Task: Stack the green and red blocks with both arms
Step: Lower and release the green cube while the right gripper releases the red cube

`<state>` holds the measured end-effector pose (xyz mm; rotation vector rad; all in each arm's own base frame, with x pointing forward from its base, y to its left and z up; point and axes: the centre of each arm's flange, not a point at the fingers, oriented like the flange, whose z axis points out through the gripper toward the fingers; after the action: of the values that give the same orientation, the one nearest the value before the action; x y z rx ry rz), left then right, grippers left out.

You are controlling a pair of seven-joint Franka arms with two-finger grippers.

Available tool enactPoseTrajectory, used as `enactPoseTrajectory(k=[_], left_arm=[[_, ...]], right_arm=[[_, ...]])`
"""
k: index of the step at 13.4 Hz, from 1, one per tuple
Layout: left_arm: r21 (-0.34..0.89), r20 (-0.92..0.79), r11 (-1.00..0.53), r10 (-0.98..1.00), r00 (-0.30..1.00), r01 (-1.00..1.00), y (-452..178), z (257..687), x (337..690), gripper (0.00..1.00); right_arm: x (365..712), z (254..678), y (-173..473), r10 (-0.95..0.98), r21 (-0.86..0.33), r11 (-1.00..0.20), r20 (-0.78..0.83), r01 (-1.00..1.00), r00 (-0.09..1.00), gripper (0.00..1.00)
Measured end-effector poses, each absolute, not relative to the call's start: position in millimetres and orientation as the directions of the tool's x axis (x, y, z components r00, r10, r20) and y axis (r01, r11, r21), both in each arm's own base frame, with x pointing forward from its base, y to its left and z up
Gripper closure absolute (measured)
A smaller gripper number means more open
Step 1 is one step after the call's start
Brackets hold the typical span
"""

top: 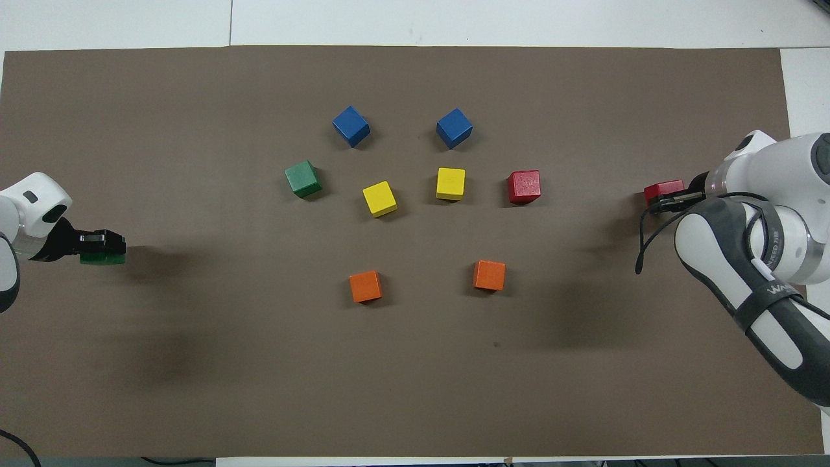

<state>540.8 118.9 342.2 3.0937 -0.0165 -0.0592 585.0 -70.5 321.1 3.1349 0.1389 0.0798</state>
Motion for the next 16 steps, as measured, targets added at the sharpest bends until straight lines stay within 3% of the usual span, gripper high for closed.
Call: enactPoseTrajectory(k=[11, 12, 15, 16], left_arm=[[0.050, -0.060, -0.998, 0.027, 0.998, 0.030, 129, 304, 530, 0.45], [0.050, -0.060, -0.998, 0.027, 0.998, 0.030, 129, 304, 530, 0.45], [0.050, -0.058, -0.998, 0.030, 0.998, 0.033, 131, 304, 530, 0.43], [0.049, -0.057, -0.998, 0.031, 0.998, 0.034, 131, 305, 530, 0.35]], right_arm=[[583, 305, -68, 0.091, 0.009, -0.996, 0.085, 0.091, 0.992, 0.45], [584, 305, -68, 0.091, 0.010, -0.996, 0.089, 0.091, 0.992, 0.39], [585, 305, -65, 0.097, 0.010, -0.995, 0.090, 0.096, 0.991, 0.09], [585, 306, -63, 0.100, 0.009, -0.995, 0.085, 0.100, 0.991, 0.01]])
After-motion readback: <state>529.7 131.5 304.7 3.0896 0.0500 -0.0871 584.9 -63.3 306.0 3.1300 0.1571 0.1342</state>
